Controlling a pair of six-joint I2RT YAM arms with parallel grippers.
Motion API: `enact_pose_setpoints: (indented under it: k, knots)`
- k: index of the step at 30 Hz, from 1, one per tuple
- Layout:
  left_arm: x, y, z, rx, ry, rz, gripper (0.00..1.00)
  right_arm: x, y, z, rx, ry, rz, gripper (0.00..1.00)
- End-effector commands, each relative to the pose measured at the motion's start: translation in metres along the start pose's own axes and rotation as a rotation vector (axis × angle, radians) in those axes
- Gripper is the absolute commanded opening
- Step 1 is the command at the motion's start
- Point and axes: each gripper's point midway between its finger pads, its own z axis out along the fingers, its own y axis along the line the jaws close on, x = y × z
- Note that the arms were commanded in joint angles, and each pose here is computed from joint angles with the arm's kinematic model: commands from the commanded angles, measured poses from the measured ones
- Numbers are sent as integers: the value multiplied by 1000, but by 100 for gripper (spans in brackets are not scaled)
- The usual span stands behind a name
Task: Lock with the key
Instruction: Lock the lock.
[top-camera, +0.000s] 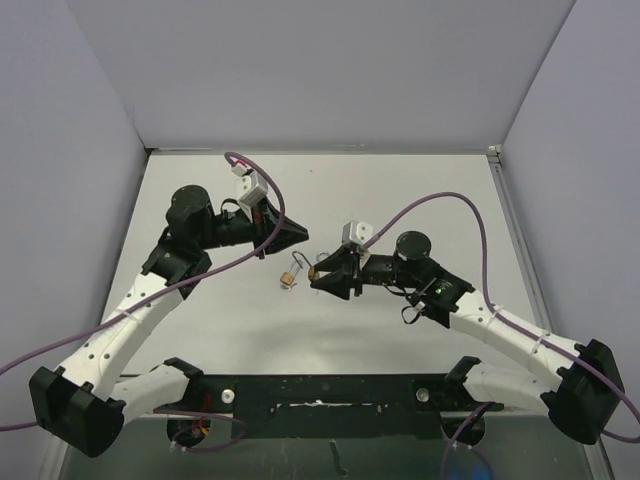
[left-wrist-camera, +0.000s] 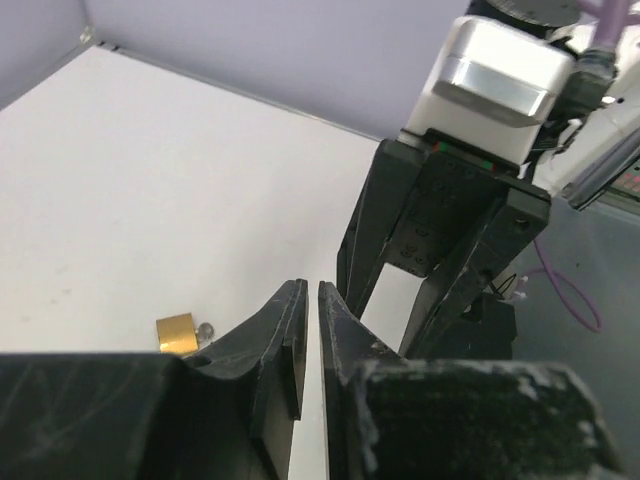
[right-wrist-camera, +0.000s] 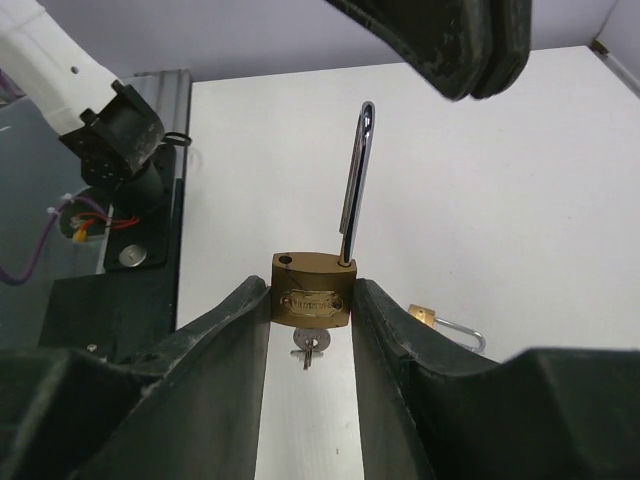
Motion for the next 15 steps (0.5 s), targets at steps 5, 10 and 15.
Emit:
enact_pose_setpoints:
  k: [5,10,15]
  knots:
    - [3,21,-5,-152,35,-16,27,-31,-22,-11,171,-92,-127,0]
    - [-14,3,-17,-137,-81,99,56,-34,-21,-15,178,-90,-137,0]
    - [-37,-9,-35,-181,-229,199,68,-31,-19,-16,172,-78,-134,0]
